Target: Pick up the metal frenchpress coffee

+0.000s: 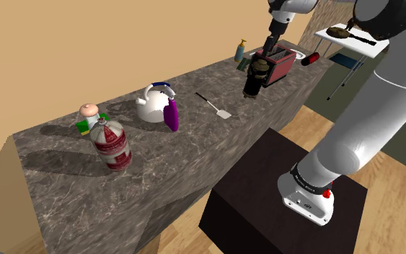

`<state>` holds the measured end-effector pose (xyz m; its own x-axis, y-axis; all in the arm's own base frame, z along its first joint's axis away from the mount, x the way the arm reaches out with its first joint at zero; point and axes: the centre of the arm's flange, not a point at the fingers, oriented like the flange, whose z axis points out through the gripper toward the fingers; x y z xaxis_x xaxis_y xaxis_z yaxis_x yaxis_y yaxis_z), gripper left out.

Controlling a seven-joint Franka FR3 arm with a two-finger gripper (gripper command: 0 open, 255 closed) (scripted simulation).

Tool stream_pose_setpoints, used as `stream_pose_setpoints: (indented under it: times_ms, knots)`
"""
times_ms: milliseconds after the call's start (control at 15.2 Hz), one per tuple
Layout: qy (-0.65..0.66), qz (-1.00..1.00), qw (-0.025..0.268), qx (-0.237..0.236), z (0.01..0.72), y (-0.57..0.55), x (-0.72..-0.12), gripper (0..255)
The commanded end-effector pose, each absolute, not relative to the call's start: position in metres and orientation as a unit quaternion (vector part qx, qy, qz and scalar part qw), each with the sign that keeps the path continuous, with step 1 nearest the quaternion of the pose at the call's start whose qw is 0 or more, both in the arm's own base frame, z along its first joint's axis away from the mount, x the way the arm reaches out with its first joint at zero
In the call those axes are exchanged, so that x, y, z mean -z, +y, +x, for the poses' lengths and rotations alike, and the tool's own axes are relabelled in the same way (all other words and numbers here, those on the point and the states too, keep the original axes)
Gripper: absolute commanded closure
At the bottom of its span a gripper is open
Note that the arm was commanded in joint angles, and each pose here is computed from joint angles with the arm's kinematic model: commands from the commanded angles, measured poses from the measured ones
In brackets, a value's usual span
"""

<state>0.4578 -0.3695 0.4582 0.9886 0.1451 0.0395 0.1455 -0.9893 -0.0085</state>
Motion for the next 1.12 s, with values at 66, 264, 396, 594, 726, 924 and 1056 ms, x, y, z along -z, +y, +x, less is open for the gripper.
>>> stream_pose_setpoints:
  times_ms: [66, 264, 396, 594, 726, 924, 1056]
  knots:
    - [-0.075, -0.997, 0.006, 0.012, 0.469, -0.405, -0.438, 0]
    - [-0.077, -0.997, 0.006, 0.004, 0.481, -0.439, -0.420, 0]
    - [-0.078, -0.997, 0.006, -0.001, 0.488, -0.459, -0.410, 0]
    - [-0.078, -0.997, 0.006, -0.001, 0.488, -0.459, -0.394, 0]
    - [-0.078, -0.997, 0.006, -0.001, 0.488, -0.459, -0.383, 0]
    - [-0.078, -0.997, 0.006, -0.001, 0.488, -0.459, -0.370, 0]
    - [-0.078, -0.997, 0.006, -0.001, 0.488, -0.459, -0.369, 255]
